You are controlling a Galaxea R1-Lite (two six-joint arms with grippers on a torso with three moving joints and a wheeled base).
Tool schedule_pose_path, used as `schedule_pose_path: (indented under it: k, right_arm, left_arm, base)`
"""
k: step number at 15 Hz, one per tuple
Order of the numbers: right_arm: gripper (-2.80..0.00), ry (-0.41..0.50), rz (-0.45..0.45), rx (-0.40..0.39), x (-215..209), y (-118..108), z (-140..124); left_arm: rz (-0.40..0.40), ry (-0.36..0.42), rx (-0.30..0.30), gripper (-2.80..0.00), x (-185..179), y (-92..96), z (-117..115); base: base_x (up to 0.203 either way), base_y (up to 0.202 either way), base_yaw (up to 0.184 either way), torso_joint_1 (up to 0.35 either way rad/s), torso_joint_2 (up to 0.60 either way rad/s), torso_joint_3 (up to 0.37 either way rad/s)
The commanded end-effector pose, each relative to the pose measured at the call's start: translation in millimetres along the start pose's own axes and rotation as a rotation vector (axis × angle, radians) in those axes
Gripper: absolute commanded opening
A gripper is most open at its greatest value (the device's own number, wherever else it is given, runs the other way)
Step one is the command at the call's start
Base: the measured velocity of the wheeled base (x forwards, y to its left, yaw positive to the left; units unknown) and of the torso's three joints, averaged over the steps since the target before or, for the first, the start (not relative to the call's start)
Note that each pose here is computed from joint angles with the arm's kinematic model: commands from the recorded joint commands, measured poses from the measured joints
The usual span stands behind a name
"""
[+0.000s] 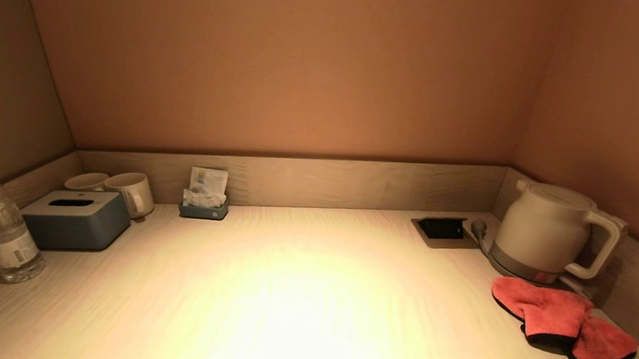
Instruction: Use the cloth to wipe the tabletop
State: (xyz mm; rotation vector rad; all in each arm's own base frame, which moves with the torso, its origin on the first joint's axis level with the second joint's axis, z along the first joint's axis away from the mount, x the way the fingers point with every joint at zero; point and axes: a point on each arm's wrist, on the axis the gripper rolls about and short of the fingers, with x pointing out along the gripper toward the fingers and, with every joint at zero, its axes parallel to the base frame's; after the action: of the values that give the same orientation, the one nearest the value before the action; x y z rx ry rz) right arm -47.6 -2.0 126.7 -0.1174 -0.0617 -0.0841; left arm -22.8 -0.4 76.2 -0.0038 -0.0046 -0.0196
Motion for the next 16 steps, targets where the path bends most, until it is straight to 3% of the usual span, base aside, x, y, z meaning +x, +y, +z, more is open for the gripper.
schedule_pose_path:
  k: [1,5,10,16]
  right_arm:
    - [-2.80,-0.091,-0.012,0.000,2,0,3]
    - [-2.80,-0.071,-0.007,0.008,16,4,-24]
    - [-2.80,-0.090,-0.003,0.015,21,6,-36]
    - [-2.80,-0.036,0.057,0.021,21,8,-42]
  left_arm:
    - [0.000,0.000,-0.001,-2.80,0,0.0,0]
    - [-0.001,0.002,-0.001,-2.80,0,0.0,0]
    - [-0.002,0.001,-0.001,-2.80,0,0.0,0]
    - [0.000,0.000,-0.001,-2.80,0,0.0,0]
  base:
    - [0.000,0.000,0.000,0.000,0.00,0.000]
    - [0.000,0.000,0.000,0.000,0.00,0.000]
    - [0.000,0.000,0.000,0.000,0.00,0.000]
    - [0.000,0.000,0.000,0.000,0.00,0.000]
